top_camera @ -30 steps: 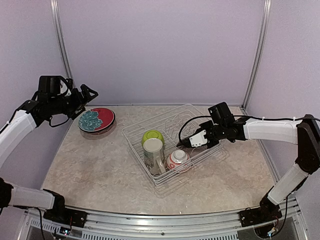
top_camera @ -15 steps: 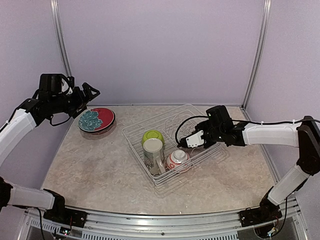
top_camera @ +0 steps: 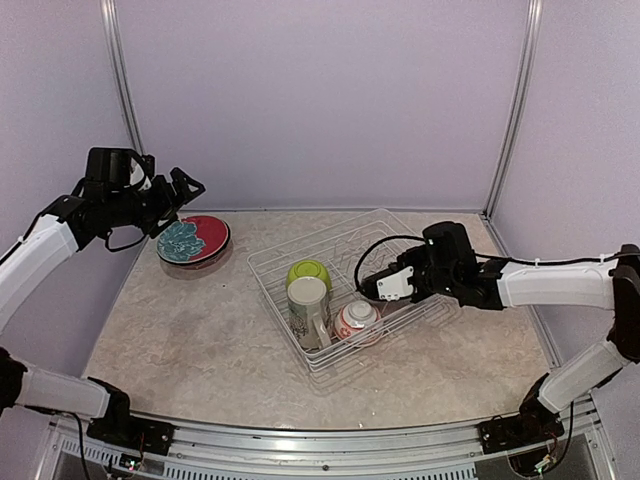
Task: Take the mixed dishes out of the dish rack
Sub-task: Grab the plate from the dish rack, then pass from the right arm to the left
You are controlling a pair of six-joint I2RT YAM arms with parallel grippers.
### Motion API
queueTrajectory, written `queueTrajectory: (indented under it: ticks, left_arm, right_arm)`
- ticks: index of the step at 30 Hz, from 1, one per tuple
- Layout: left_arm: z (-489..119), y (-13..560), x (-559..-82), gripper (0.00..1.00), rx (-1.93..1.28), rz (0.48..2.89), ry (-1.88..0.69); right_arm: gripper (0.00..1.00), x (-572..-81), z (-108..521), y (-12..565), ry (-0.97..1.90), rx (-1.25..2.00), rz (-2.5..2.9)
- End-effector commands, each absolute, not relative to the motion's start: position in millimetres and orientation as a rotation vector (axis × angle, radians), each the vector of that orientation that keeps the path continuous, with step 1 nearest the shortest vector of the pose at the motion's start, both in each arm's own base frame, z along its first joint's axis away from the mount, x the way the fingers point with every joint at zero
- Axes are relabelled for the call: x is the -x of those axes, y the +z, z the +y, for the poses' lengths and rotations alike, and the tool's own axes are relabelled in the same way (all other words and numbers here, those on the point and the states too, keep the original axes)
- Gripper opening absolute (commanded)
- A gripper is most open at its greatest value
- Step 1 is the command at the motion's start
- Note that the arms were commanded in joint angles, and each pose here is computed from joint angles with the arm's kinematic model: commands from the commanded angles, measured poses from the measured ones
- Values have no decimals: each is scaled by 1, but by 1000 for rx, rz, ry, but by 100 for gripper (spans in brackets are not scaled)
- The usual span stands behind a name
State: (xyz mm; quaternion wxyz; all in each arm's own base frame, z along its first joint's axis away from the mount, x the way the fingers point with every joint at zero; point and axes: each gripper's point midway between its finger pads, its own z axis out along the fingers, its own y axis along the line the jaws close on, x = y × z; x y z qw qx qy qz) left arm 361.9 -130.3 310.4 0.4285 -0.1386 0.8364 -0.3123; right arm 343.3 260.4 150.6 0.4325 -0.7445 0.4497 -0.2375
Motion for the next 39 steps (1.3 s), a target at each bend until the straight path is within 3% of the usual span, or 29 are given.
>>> queueTrajectory:
  ticks: [1, 9, 20, 23, 26, 33, 39]
  left_arm:
    - [-138, 318, -366, 99, 312, 2071, -807]
    - [-145, 318, -371, 99, 299, 2069, -821]
    - [-159, 319, -378, 99, 260, 2076, -872]
    - [-165, 321, -378, 99, 239, 2073, -903]
    - [-174, 324, -379, 99, 216, 2067, -963]
    - [-209, 333, -378, 99, 99, 2044, -1164]
    - [-245, 333, -373, 99, 53, 2062, -1371]
  right_arm:
    - [0, -338, 261, 193, -600, 1717, 1088]
    - [0, -333, 247, 220, -606, 1596, 1169]
    - [0, -302, 246, 265, -281, 1375, 1294]
    - [0, -297, 245, 283, -157, 1232, 1323]
    - [0, -312, 229, 319, -54, 875, 1411]
    - [0, -344, 239, 354, 457, 337, 1595]
    - [0, -365, 258, 341, 984, -30, 1717]
